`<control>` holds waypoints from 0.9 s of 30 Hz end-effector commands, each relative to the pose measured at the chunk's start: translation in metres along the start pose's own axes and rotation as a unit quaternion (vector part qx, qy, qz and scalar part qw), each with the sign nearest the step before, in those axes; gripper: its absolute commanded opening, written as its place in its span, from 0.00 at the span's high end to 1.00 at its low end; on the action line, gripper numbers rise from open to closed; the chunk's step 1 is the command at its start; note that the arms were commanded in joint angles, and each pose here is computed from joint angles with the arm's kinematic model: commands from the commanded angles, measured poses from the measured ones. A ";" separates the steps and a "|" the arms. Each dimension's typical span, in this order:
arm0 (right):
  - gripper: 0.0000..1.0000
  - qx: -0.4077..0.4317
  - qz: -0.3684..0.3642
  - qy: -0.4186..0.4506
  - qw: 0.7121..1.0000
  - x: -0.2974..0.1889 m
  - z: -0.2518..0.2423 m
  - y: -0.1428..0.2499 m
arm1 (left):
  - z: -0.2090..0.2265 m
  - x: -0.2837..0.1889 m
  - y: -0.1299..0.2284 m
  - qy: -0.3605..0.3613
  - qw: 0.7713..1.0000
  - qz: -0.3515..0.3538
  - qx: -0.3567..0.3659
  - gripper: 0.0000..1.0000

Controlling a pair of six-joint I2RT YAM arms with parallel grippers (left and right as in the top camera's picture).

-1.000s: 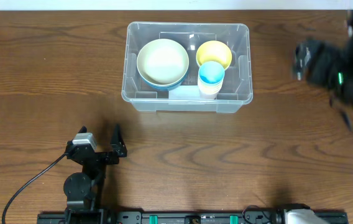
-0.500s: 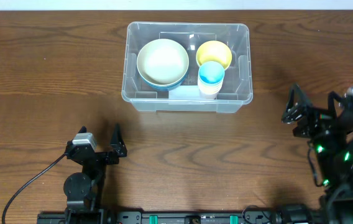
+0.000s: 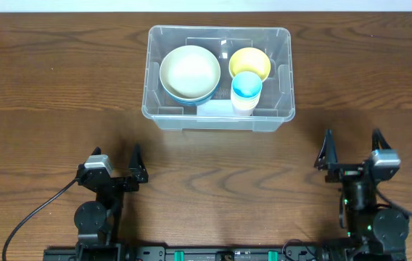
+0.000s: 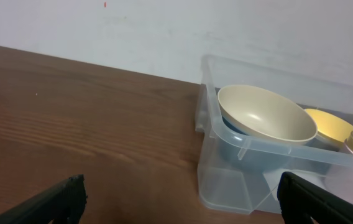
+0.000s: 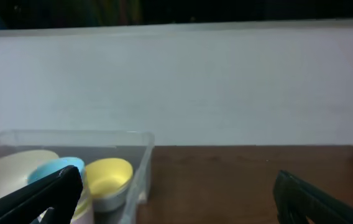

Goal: Pack container

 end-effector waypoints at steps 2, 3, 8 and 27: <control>0.01 -0.047 -0.012 0.005 0.999 -0.007 -0.004 0.019 | 0.002 0.001 0.014 0.000 1.000 0.021 0.002 0.02; 0.01 -0.048 -0.010 0.005 0.999 -0.008 -0.004 0.025 | 0.002 0.001 0.014 0.000 1.000 0.021 0.002 0.02; 0.01 -0.051 0.031 0.007 0.998 -0.004 -0.008 0.064 | 0.002 0.001 0.014 0.000 1.000 0.021 0.002 0.02; 0.01 -0.095 0.094 -0.006 0.991 -0.006 -0.008 0.102 | 0.002 0.001 0.014 0.000 1.000 0.021 0.002 0.02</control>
Point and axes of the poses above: each gripper's point midway between its finger pads, its own x axis out along the fingers, its own z axis along the line the jaws close on, y = z × x, the point moved 3 cm from there along -x, back along the fingers, and after that the axes turned 1 degree about x, right-handed, at the moved point
